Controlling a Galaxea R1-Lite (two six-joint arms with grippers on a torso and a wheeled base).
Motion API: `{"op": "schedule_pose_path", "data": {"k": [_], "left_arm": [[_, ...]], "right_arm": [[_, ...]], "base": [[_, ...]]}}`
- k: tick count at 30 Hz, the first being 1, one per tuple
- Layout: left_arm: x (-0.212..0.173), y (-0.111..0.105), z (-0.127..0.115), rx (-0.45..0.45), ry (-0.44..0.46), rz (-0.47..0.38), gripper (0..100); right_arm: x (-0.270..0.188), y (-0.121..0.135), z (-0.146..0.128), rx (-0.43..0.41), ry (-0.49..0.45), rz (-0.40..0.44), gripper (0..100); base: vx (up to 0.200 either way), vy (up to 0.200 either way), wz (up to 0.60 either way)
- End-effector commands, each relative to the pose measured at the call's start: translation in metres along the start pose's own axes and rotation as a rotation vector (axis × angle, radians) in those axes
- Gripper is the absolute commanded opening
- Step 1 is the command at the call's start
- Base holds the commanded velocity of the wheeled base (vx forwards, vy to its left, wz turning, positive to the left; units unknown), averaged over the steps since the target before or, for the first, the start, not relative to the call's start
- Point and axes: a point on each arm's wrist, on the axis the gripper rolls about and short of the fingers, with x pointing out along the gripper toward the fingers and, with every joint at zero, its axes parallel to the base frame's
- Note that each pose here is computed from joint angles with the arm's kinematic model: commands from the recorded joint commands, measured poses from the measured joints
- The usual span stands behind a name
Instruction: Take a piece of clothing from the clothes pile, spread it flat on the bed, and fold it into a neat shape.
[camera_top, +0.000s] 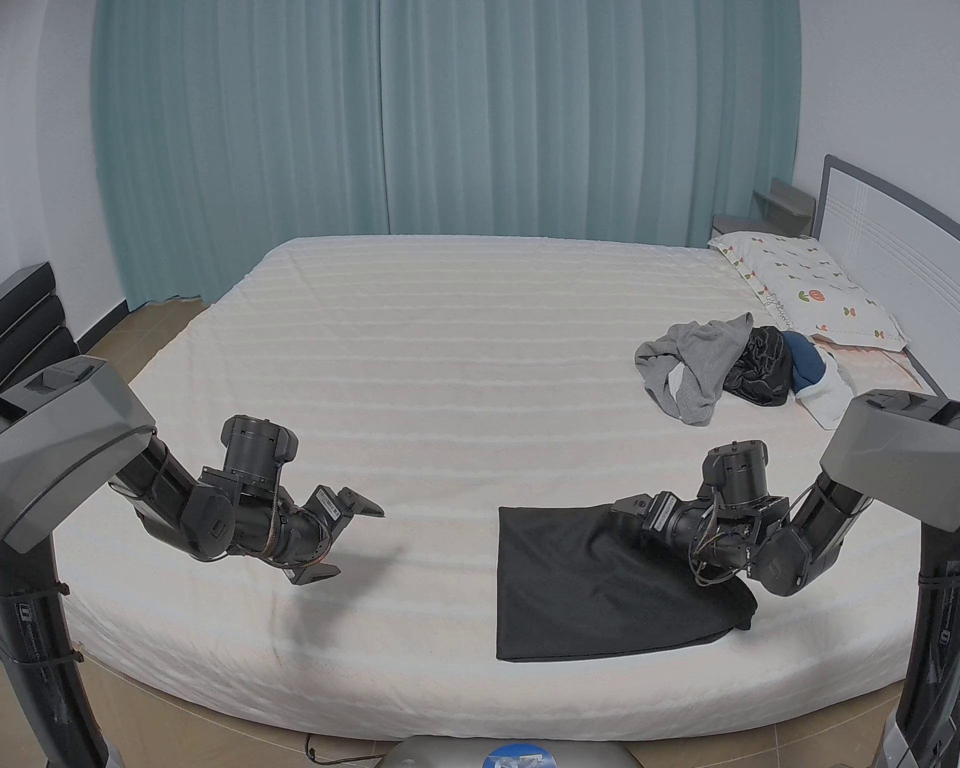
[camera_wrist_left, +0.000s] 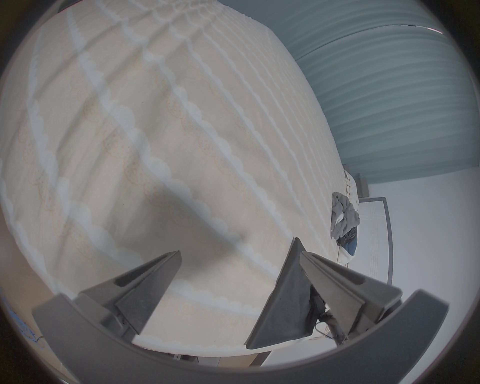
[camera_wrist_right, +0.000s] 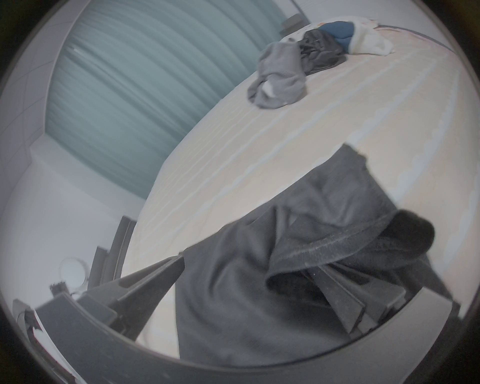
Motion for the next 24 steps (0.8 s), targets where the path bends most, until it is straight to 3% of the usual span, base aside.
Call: {"op": "schedule_pose_path", "data": {"k": [1,4,12,18,24], "left_arm": [[0.000,0.000,0.000,-0.001,0.001,0.001,100],[0.000,0.000,0.000,-0.001,0.001,0.001,100],[0.000,0.000,0.000,-0.001,0.001,0.001,100],[0.000,0.000,0.000,-0.001,0.001,0.001,100],[0.000,0.000,0.000,0.001,0.001,0.001,100]], "right_arm": [[0.011,-0.026,0.018,0.043,-0.063,-0.071,100],[0.002,-0.035,0.037,0.067,-0.140,-0.113,100],[-0.019,-0.050,0.071,0.116,-0.234,-0.112,100],[-0.023,-0.061,0.067,0.112,-0.174,-0.042,100],[-0.016,-0.067,0.057,0.040,-0.111,0.020,100]], "base": [[0.000,0.000,0.00],[0.000,0.000,0.00],[0.000,0.000,0.00],[0.000,0.000,0.00],[0.000,0.000,0.00]]}}
